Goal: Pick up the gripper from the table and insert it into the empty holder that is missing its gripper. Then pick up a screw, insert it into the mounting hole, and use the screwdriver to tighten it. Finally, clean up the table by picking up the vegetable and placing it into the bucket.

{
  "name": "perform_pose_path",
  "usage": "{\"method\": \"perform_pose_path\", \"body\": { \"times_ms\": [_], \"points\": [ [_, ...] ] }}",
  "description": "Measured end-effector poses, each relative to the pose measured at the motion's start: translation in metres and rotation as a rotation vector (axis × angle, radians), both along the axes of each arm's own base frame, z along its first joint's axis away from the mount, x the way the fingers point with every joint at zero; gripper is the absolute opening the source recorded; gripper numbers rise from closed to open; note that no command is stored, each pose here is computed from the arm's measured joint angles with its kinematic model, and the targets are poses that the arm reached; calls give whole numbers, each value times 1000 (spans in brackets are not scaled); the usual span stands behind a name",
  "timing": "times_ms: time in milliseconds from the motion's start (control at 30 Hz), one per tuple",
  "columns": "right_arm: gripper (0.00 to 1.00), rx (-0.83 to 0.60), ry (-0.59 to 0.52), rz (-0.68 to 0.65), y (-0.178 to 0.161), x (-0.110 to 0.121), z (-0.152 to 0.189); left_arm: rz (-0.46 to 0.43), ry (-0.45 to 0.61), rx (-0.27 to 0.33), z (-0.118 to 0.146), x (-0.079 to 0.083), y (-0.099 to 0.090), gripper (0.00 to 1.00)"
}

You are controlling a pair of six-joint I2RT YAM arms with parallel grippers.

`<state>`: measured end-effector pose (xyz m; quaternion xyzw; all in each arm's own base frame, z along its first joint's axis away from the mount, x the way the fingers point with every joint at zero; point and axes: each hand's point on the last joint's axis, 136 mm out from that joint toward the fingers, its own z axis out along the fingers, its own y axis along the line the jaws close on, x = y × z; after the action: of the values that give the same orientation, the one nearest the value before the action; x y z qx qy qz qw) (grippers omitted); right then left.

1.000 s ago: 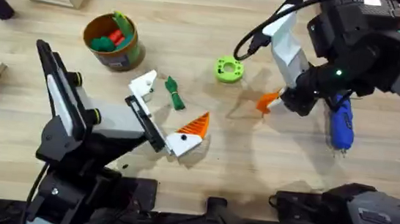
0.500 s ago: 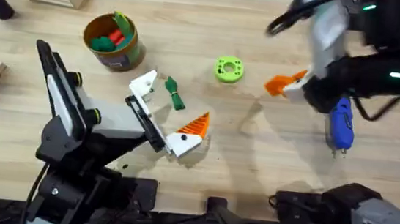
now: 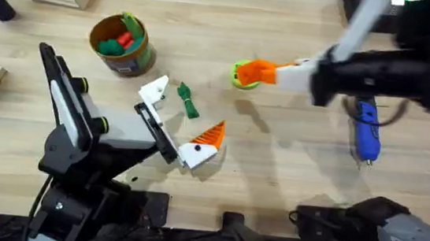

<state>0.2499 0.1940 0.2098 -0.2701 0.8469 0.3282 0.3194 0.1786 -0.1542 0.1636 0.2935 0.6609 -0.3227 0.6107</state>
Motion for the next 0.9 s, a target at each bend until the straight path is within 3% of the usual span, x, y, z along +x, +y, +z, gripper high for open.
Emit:
{"method": "perform_pose_path", "body": {
  "times_ms": [333, 600, 767, 900],
  "points": [
    [17, 213, 446, -41, 71, 7, -39, 0, 0, 0, 0, 0, 0, 987],
    [17, 410, 652, 82, 105, 5, -28, 0, 0, 0, 0, 0, 0, 987],
    [17, 433, 843, 130, 113, -7, -43, 3, 1, 0, 0, 0, 0, 987],
    [17, 454, 905, 181, 116, -12, -44, 0, -1, 1, 0, 0, 0, 988]
  ]
}}
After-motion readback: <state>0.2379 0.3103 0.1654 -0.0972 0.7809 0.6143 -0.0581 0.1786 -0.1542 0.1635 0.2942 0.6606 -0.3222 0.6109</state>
